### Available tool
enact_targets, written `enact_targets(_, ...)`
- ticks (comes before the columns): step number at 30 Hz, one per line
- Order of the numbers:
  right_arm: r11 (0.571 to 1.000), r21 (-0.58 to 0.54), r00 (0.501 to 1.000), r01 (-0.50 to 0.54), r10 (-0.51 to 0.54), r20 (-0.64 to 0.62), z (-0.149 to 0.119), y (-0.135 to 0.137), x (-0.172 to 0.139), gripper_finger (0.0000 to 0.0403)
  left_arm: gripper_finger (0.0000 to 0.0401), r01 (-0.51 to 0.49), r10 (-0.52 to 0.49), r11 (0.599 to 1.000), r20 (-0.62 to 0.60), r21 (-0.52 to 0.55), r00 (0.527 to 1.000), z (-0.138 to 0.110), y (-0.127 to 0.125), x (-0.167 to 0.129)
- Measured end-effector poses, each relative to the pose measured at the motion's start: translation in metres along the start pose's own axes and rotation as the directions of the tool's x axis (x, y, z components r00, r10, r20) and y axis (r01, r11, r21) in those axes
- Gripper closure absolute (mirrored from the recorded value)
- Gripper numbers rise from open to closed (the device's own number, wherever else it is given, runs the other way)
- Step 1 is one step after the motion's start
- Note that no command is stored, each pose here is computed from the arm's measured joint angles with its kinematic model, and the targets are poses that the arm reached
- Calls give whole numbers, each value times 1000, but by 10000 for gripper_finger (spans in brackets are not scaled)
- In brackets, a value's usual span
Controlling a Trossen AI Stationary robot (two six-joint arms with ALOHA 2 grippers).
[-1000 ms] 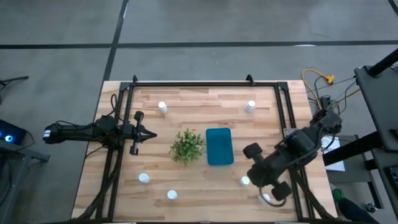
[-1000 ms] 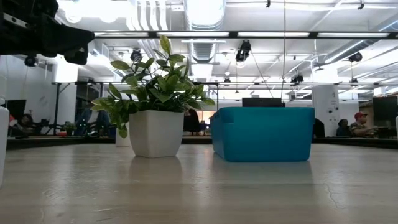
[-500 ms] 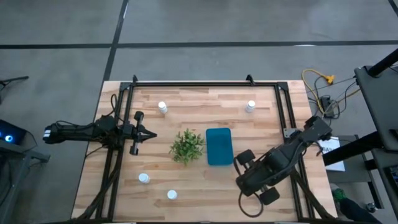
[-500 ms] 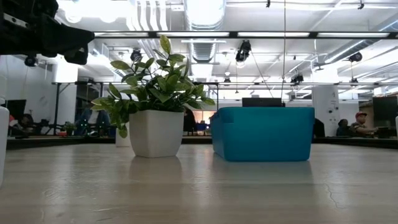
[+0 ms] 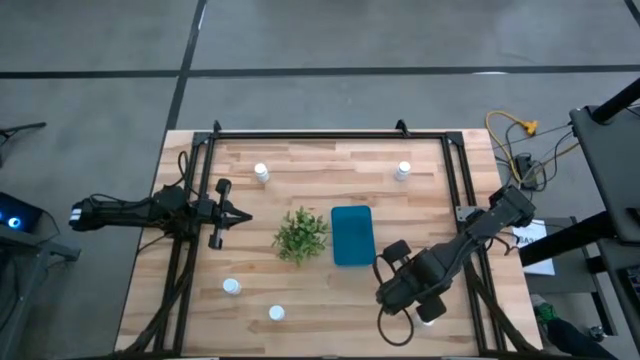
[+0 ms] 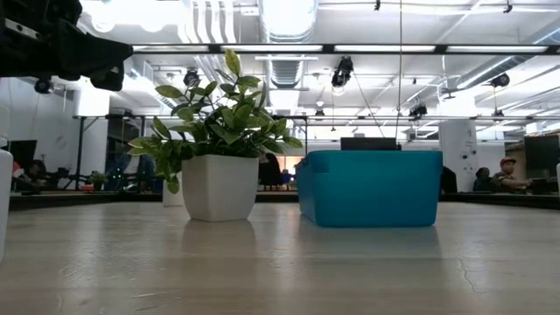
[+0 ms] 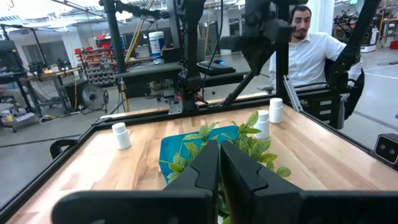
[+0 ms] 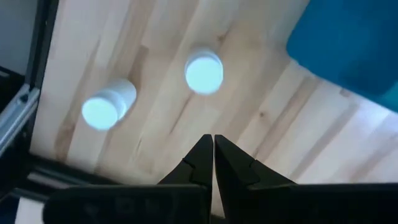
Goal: Pick and place pill bottles into a basket
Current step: Put the white medicine bottle into the blue bin
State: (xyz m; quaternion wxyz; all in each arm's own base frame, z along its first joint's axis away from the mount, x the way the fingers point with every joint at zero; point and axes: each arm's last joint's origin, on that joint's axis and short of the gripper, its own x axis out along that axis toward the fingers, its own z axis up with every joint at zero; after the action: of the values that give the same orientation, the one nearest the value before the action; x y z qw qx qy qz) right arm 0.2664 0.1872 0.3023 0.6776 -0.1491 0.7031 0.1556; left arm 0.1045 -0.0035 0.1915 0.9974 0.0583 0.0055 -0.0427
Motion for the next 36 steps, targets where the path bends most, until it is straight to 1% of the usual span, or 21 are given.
enact_targets(4,1000,-21,998,-11,12,65,4,1,8,394,401,0,0,1000,0,0,1000,0,0,0)
enact_targets(7,1000,-26,997,-13,15,82,4,0,12,394,401,-1,1,1000,-1,0,1000,0,0,0)
enact_targets(10,1000,-27,996,-14,17,92,0,-1,15,394,401,-1,1,1000,0,0,1000,0,0,0)
enact_targets(19,999,-32,976,-33,39,216,-12,-4,28,394,401,-3,3,1000,0,0,1000,0,0,0)
enact_targets(25,999,-12,977,-36,38,209,-19,-5,35,394,401,-7,7,1000,-1,0,1000,0,0,0)
enact_targets(36,999,-13,980,-34,36,198,-18,-5,43,394,401,-24,24,1000,-3,-1,1000,0,1,0)
